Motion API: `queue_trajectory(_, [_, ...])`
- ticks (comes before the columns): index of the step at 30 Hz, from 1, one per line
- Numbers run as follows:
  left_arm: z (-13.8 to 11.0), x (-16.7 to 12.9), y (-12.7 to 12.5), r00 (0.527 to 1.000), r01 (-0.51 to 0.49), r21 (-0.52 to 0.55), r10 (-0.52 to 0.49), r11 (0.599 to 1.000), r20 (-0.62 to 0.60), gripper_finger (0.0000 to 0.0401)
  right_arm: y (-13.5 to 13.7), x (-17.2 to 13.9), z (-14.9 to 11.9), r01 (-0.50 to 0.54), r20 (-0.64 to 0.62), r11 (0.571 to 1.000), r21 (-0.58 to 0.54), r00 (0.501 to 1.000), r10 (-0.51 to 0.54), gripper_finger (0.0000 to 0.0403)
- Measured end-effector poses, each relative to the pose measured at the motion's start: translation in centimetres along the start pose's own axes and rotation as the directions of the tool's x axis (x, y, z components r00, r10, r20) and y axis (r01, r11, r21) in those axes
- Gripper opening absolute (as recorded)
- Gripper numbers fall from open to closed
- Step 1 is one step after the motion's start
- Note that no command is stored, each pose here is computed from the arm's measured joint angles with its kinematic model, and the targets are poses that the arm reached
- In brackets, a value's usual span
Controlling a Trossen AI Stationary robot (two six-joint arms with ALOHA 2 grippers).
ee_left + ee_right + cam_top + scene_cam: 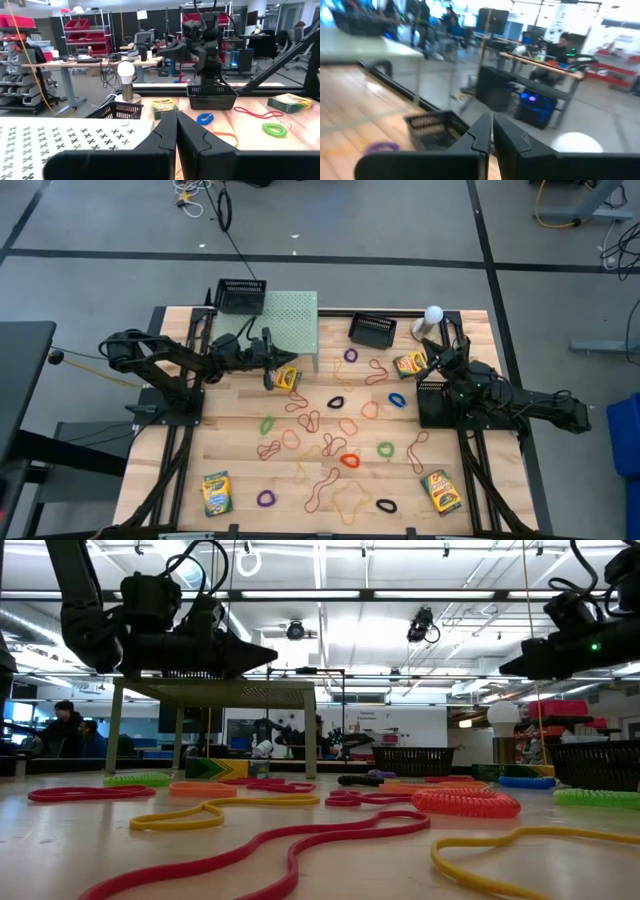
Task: Pick & Place Office Desk Supplies
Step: Put the top black bin on the shelf
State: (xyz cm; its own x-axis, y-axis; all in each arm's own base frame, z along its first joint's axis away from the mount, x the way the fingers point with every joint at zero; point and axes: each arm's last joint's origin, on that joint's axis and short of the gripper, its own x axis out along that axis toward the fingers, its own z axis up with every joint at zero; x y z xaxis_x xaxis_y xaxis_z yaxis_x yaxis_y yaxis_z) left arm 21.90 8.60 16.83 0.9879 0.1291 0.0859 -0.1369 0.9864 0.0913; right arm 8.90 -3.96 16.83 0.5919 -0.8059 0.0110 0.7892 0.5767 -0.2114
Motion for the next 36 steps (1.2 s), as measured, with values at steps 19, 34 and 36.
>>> queue_trajectory(19, [-0.7, -3.9, 1.1, 0.993, -0.065, -0.067, 0.071, 0.996, 0.089, 0.0007, -0.3, 0.0, 6.0, -0.325, 0.380, 0.912, 0.251, 0.899, 0.216, 0.0028])
queue_trajectory(34, [-0.8, -4.3, 0.9, 0.993, -0.068, -0.059, 0.073, 0.996, 0.089, 0.0008, 6.5, 11.6, 12.0, -0.197, -0.534, 0.980, 0.009, 0.828, 0.171, 0.0004])
queue_trajectory(36, [-0.9, -4.3, 0.9, 0.993, -0.069, -0.059, 0.074, 0.996, 0.089, 0.0008, 7.3, 13.1, 11.5, -0.243, -0.637, 0.970, 0.005, 0.747, 0.191, 0.0004])
